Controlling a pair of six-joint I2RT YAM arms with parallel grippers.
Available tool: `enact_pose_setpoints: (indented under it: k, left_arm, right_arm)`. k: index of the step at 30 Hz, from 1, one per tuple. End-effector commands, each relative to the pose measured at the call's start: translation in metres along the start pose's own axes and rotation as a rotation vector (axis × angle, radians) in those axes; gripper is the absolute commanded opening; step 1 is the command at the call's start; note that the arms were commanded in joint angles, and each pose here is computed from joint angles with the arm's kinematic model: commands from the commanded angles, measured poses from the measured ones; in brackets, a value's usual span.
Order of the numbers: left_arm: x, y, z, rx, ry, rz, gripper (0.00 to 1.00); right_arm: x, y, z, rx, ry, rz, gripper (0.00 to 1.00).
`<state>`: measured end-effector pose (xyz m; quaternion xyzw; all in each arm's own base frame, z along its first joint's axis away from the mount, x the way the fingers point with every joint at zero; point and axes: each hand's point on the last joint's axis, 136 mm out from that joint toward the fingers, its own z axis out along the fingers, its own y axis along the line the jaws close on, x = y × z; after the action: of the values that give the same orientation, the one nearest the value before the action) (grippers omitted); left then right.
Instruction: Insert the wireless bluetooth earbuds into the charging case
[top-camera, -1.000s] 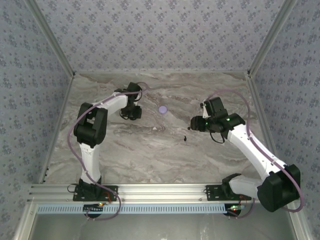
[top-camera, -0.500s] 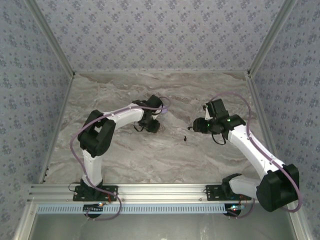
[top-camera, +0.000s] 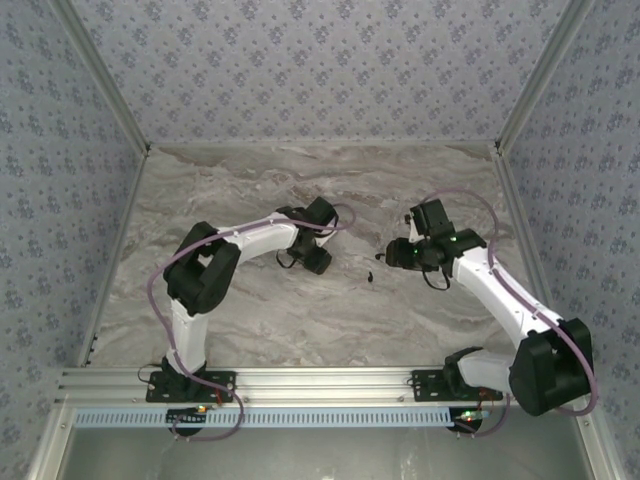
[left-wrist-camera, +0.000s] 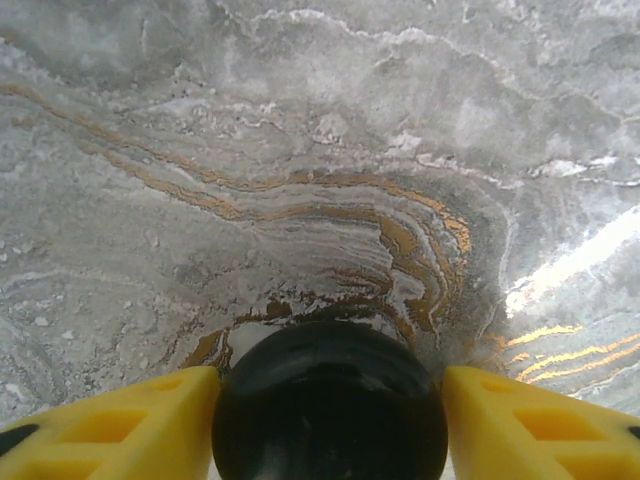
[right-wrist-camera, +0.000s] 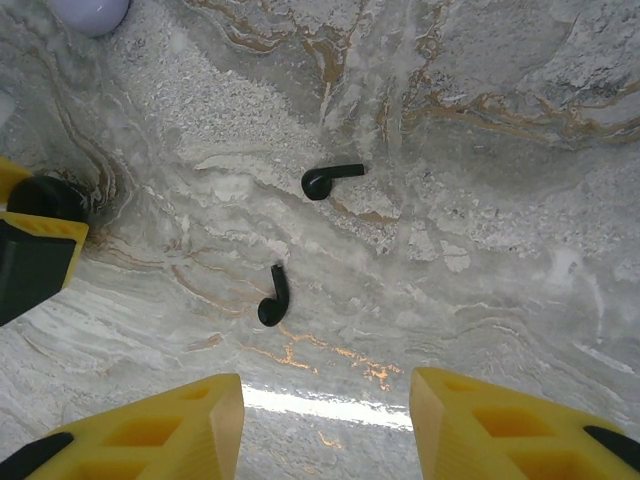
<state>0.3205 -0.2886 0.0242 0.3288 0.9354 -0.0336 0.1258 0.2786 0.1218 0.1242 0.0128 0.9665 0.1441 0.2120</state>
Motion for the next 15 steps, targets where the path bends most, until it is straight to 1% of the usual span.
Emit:
enact_pose_setpoints:
  k: [1,5,8,12,15]
  left_arm:
    - [-0.014,-0.001,-0.01,-0.007,-0.04,0.022,0.65]
    - [-0.019,0.004,-0.029,-0.023,-0.085,-0.003,0.69]
    - [-0.025,0.01,-0.054,-0.005,-0.165,-0.081,0.7]
    - [-0.022,0.029,-0.089,0.039,-0.288,-0.267,0.68]
    - [-0.007,0.043,-0.104,0.105,-0.368,-0.427,0.67]
  right_arm:
    - [0.001,0.0,0.006,-0.015,0.017,0.01,0.5]
    - [0.001,0.006,0.012,-0.047,0.033,0.006,0.5]
    - [-0.002,0.016,0.019,-0.094,0.05,-0.011,0.5]
    - [-0.007,0.034,0.033,-0.167,0.079,-0.03,0.5]
    - [-0.011,0.051,0.046,-0.225,0.112,-0.042,0.5]
